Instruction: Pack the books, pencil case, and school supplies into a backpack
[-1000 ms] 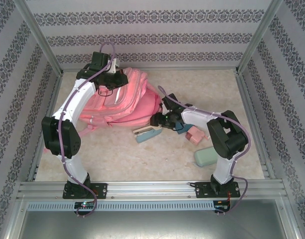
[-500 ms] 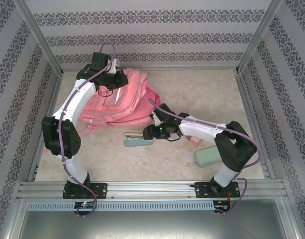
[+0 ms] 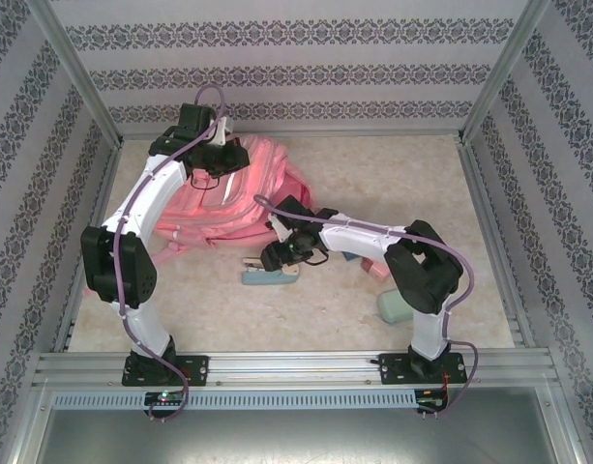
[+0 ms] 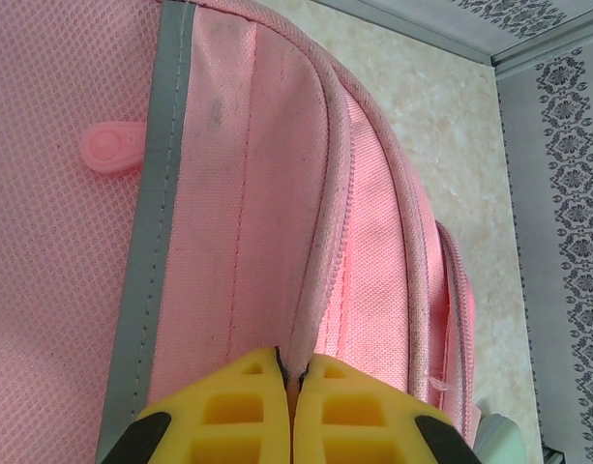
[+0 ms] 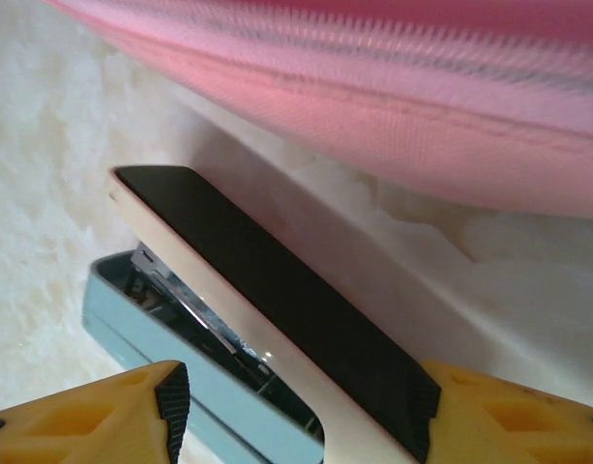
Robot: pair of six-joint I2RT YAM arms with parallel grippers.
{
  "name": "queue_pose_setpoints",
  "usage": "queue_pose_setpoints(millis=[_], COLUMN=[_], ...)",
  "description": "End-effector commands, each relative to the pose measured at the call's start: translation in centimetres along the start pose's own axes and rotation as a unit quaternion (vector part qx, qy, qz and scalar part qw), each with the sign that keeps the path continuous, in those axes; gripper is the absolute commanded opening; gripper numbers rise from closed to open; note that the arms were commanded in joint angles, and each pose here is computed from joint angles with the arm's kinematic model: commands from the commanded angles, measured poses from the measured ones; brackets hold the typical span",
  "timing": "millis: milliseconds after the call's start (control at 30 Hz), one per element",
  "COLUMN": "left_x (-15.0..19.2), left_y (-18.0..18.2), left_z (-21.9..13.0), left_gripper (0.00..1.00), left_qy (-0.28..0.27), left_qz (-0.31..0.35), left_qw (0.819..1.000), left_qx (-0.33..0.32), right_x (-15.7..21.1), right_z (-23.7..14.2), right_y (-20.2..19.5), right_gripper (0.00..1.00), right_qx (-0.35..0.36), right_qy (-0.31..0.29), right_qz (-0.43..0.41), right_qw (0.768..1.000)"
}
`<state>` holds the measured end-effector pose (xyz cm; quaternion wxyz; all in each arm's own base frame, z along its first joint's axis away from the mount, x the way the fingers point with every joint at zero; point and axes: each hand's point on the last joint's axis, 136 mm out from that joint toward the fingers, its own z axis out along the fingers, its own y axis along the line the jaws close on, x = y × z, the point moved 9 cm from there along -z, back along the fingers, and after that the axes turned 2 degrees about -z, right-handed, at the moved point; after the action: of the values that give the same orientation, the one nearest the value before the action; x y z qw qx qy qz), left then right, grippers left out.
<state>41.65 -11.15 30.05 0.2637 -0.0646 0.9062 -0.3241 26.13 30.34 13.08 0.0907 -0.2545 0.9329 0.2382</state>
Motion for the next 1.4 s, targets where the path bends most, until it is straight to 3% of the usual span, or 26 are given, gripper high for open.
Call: queue_pose_setpoints(millis=[0, 267, 500, 767, 1200, 1267, 1367], left_x=[-0.6, -0.7, -0.8, -0.6, -0.9, -0.8, -0.6], left_y=[-0.3, -0.3, -0.4, -0.4, -0.7, -0.7, -0.5], left_z=[-2.3, -2.1, -2.2, -2.4, -3.2, -3.0, -2.8], left_gripper=[0.0, 0.0, 0.0, 0.0, 0.0, 0.0, 0.0], left_qy=[-0.034, -0.033, -0.033, -0.033, -0.05, -0.045, -0.039], left_qz=[0.01, 0.007, 0.009, 0.011, 0.013, 0.01, 0.004], left_qw=[0.999, 0.999, 0.999, 0.999, 0.999, 0.999, 0.999], left_qx=[-0.005, -0.002, -0.002, -0.005, -0.003, -0.001, 0.002], right_x=[1.1, 2.7, 2.3, 1.7, 1.4, 1.2, 0.7], right_z=[0.1, 0.1, 0.0, -1.2, -8.5, -8.2, -6.7], right_y=[0.9, 1.5, 1.5, 2.1, 1.3, 1.3, 2.3], right_gripper=[0.63, 0.52, 0.35, 0.0, 0.0, 0.15, 0.21], right_qx=[0.0, 0.016, 0.026, 0.017, 0.005, 0.013, 0.008], right_qy=[0.022, 0.032, 0.022, 0.002, -0.096, -0.086, -0.076], right_qz=[-0.026, -0.04, -0.044, -0.043, -0.008, -0.014, -0.028], right_qw=[0.999, 0.999, 0.998, 0.999, 0.995, 0.996, 0.997])
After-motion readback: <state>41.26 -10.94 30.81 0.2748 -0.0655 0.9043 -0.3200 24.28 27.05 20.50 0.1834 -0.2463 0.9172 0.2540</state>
